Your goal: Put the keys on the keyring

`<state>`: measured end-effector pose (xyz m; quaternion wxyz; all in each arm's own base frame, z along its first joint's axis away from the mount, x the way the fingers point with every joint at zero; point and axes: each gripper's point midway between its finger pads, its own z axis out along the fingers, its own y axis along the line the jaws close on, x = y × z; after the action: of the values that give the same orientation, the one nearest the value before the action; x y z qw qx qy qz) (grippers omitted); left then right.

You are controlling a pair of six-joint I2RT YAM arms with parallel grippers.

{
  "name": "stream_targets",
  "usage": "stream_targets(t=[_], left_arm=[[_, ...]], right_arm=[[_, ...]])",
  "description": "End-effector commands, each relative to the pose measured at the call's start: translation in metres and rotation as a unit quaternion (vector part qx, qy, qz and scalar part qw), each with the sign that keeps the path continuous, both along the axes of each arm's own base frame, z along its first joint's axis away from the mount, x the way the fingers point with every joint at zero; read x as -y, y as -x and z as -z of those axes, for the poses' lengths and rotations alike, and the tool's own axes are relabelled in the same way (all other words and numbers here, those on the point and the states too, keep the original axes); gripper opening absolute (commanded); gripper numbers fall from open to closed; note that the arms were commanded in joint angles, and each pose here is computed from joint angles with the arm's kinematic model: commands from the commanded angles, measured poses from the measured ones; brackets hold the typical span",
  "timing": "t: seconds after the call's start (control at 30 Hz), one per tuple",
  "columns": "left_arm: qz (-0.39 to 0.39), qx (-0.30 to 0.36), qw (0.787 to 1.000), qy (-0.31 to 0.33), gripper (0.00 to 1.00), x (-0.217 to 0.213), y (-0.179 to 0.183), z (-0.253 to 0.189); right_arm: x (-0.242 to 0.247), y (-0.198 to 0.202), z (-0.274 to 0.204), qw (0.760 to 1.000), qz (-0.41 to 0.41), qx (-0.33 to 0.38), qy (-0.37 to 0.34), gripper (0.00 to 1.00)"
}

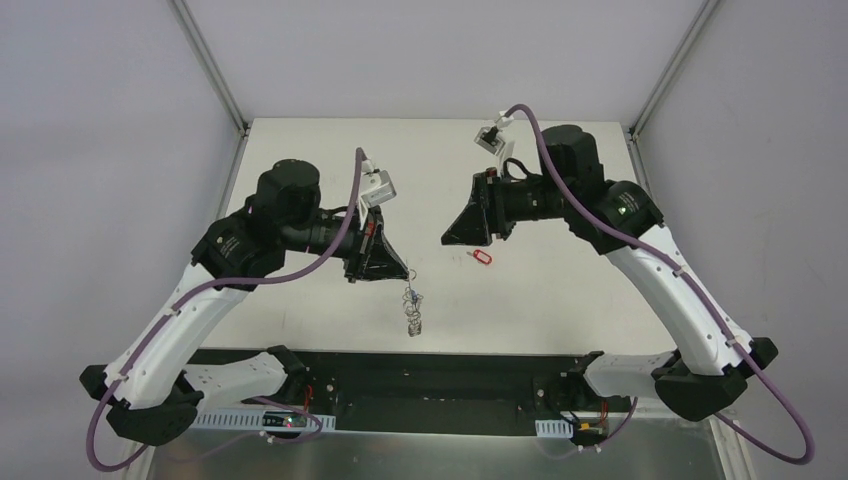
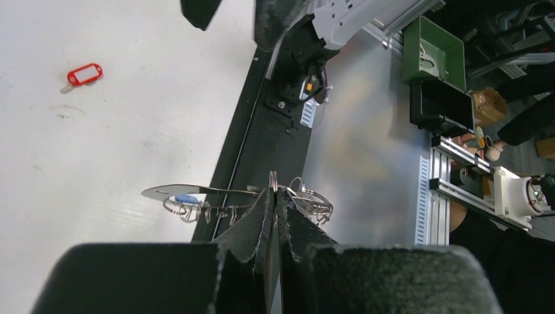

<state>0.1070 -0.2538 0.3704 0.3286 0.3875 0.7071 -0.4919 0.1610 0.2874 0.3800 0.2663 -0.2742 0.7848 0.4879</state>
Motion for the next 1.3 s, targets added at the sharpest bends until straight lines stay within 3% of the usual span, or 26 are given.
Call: stream_targets(t=[0.0, 0.43, 1.27], left_arm=[[0.008, 0.028, 1.0, -0.003, 0.0, 0.001, -0.003, -0.011], [0.042, 0.009, 0.999, 0.002, 0.0, 0.014, -0.004, -0.022], [0.07, 0.009, 0.997, 0.014, 0.0, 0.012, 0.008, -0.027]], right_arm=[[-0.004, 0.025, -0.023, 0.995, -0.071, 0.026, -0.06, 0.5], [-0.031, 0.047, -0.001, 0.971, -0.151, 0.182, -0.043, 0.49], [-0.05, 0.068, -0.01, 0.956, -0.207, 0.201, -0.048, 0.44]])
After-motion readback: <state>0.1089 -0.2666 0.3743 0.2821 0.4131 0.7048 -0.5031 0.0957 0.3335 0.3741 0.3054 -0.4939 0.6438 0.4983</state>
